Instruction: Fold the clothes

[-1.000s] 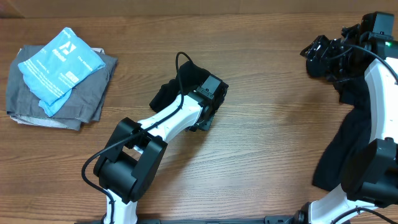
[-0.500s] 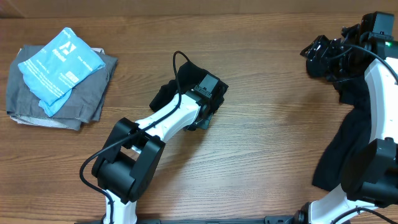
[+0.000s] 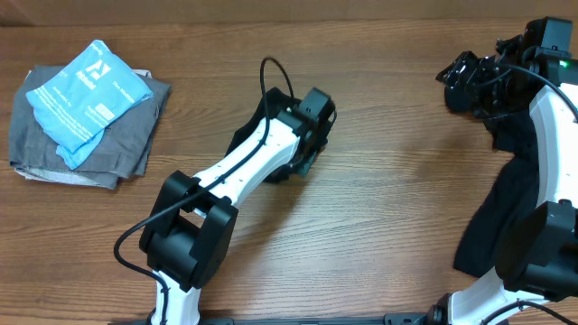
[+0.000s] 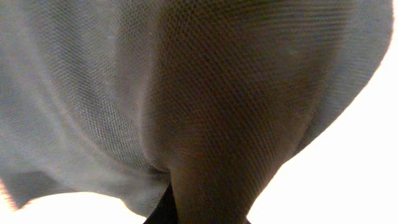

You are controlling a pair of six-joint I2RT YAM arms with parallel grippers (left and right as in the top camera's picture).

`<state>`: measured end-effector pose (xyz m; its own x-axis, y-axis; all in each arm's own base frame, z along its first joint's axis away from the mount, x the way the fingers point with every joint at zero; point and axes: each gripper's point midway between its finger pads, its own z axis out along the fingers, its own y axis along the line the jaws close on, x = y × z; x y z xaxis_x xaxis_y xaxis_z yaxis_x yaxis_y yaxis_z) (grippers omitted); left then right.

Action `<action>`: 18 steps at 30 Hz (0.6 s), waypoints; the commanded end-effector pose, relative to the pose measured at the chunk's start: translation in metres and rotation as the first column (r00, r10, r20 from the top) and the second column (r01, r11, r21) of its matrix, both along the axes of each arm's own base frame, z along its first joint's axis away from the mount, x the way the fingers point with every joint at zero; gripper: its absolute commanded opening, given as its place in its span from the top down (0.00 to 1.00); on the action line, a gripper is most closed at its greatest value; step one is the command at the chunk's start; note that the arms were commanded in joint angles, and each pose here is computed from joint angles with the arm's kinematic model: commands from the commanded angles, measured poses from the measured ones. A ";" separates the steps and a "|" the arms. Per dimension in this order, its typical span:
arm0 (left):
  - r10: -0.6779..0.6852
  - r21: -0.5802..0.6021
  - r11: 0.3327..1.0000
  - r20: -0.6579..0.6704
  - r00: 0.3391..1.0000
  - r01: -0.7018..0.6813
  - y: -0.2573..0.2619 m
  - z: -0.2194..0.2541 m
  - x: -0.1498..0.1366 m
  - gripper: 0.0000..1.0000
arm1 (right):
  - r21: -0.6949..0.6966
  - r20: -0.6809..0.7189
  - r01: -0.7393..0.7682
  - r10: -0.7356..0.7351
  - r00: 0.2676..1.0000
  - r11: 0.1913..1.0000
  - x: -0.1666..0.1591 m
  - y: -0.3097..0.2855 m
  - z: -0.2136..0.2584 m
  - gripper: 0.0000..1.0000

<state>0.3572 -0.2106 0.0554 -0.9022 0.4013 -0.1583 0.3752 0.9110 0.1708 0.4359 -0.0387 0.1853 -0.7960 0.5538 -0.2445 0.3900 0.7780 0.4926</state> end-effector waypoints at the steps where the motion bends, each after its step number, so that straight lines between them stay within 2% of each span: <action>1: -0.016 0.065 0.998 0.100 0.995 0.010 0.003 0.025 0.023 0.96 | -0.003 0.000 -0.007 0.007 1.000 1.000 0.000 0.000 -0.001 0.00; 11: 0.023 0.034 0.999 0.138 0.990 -0.028 0.011 0.062 0.042 0.96 | -0.003 0.000 -0.007 0.007 1.000 1.000 0.000 0.000 -0.001 0.00; 18: 0.079 -0.109 0.992 0.093 0.992 -0.069 0.018 0.081 0.055 0.96 | -0.003 0.000 -0.007 0.007 1.000 1.000 0.000 0.000 -0.001 0.00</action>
